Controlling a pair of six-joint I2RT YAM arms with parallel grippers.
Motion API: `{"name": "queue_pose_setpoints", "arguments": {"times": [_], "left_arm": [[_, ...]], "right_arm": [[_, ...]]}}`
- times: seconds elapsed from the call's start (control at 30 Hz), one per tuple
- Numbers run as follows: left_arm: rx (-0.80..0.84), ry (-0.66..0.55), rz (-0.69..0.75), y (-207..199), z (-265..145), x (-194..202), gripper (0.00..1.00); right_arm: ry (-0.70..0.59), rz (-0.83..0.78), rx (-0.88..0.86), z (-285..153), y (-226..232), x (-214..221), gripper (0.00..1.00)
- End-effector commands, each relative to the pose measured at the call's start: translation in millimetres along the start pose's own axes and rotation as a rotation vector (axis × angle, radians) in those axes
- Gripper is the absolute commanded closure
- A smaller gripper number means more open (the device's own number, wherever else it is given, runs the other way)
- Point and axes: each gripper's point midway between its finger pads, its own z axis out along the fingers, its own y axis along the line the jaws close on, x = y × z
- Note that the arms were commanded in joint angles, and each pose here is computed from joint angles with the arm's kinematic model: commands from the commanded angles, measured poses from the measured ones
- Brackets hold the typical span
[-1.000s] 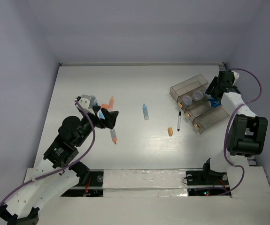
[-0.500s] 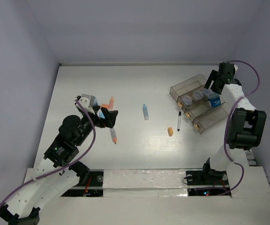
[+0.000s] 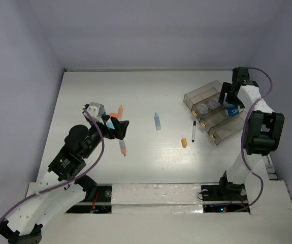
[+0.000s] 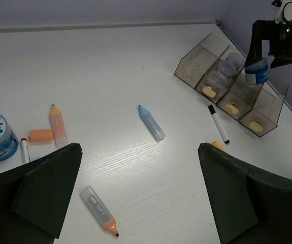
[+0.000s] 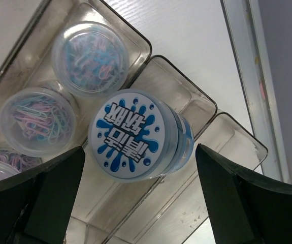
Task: Sort the stationery into containers
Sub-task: Pick up the stationery from the storage box, then place the stationery in the storage box.
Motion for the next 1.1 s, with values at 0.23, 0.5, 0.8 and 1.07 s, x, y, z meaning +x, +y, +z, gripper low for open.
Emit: {"name": "queue_pose_setpoints", "arguments": {"times": [0.23, 0.5, 0.8, 1.07], "left_arm": [[0.013, -0.087, -0.001, -6.3, -7.7, -30.1, 0.01], [0.02, -0.095, 0.0, -9.3, -9.7, -32.1, 0.01], [0.019, -0.092, 0.0, -9.0, -9.2, -31.1, 0.01], [0.02, -0.089, 0.001, -8.9, -9.4, -29.9, 0.01]], "right_arm": [[0.021, -0.063, 0.071, -0.5, -0.6, -14.1, 0.1], [0.013, -0.07, 0.085, -2.1, 0.6, -19.0, 0.25], [-0.172, 0.028, 0.094, -34.1, -2.5, -65.3, 0.6], [-0.303, 0.143, 0.151, -43.6, -18.8, -63.6, 0.63]]}}
